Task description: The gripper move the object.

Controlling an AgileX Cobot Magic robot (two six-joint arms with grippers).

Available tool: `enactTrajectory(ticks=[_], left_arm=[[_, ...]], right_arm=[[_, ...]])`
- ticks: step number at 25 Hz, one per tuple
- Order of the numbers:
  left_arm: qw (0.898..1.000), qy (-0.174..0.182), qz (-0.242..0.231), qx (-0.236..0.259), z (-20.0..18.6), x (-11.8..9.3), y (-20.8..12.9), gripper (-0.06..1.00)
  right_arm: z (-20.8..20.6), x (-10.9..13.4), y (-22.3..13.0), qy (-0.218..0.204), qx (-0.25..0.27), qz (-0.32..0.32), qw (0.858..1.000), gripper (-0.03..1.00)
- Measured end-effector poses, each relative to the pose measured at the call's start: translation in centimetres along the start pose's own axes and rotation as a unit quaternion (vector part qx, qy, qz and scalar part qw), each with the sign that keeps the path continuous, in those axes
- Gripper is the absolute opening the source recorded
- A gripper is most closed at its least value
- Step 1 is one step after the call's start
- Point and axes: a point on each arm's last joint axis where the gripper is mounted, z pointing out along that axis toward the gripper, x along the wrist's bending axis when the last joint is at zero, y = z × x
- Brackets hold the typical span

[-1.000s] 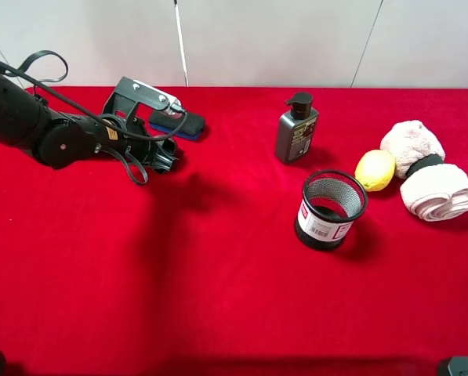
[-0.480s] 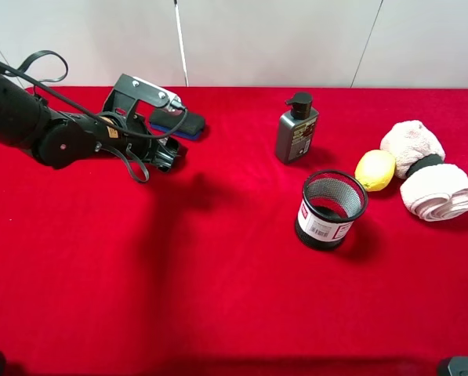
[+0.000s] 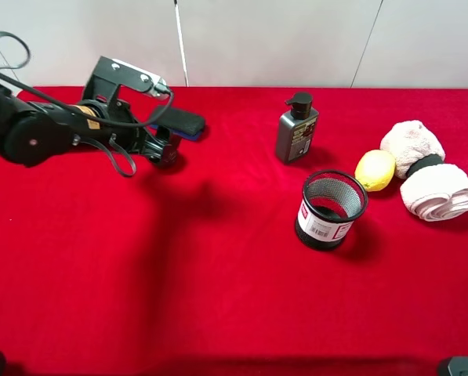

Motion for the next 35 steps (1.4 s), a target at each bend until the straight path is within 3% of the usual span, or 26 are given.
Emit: enactTrajectory(ticks=[12,23,35], left_arm=[[0.999,0.000,-0.007,0.043,-6.6,-1.6,3.5,0.89],[0.993,0.035,-0.023,0.107,-15.7,-1.2,4.7,0.89],[0.966,0.087,-0.063,0.233,-24.1,-0.7,1.7,0.89]], right_arm=[[0.0,0.0,0.0,0.000,0.000,0.000,1.000,0.69],[0.0,0.0,0.0,0.000,0.000,0.000,1.000,0.69],[0.0,0.0,0.0,0.000,0.000,0.000,1.000,0.69]])
